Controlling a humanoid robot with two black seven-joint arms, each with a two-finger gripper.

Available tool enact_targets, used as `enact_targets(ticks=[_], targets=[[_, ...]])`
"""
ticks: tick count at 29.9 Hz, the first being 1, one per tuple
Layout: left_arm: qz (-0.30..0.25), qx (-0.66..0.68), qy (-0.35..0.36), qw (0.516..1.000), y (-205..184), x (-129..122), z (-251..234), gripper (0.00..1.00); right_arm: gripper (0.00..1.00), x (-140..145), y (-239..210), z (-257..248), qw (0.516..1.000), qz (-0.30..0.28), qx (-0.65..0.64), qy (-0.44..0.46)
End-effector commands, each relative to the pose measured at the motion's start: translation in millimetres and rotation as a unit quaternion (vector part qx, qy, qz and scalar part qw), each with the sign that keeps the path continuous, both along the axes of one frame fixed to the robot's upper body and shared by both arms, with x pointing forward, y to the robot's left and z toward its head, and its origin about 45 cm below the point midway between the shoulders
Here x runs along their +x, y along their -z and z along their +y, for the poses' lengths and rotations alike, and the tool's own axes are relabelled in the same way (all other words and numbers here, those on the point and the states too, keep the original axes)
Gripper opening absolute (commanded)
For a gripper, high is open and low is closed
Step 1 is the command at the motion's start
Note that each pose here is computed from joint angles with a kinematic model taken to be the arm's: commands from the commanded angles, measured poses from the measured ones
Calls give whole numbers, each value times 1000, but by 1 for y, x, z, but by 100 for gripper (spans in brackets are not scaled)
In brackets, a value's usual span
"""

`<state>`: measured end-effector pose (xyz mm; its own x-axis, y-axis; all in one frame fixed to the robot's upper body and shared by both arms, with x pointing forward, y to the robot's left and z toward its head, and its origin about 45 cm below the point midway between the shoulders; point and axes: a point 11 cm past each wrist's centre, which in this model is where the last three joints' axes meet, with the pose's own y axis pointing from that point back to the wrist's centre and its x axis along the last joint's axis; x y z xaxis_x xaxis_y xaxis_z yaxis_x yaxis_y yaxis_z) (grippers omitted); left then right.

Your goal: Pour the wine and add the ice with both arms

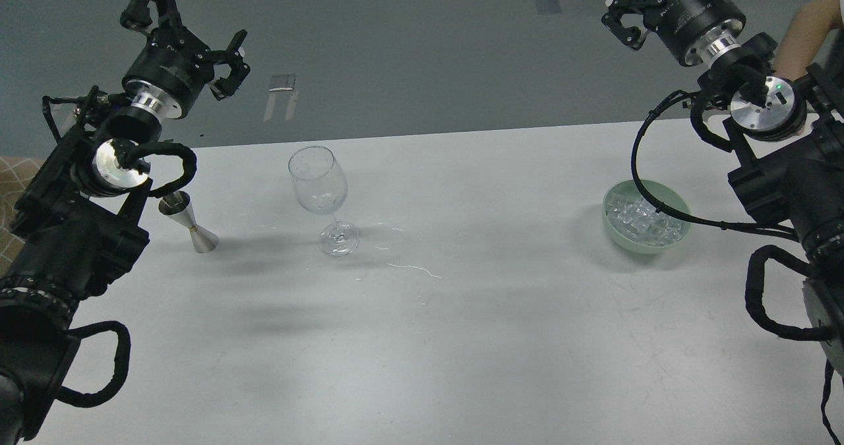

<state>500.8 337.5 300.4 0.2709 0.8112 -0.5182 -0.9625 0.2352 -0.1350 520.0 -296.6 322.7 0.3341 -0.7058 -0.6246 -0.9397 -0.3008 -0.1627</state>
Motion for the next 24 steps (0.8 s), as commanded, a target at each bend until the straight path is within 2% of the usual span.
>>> enact_targets(ticks=[1, 8, 24], targets=[[1, 2, 0, 1000, -3, 2, -1, 98, 100, -1, -8, -8, 1000, -9, -5, 5], [8, 5, 4, 1000, 4, 0, -3, 98, 100, -3, -25, -15, 999, -32, -14, 4], [-6, 8, 8, 1000, -6, -1, 4, 98, 100, -2, -25, -9, 999, -32, -11, -1]])
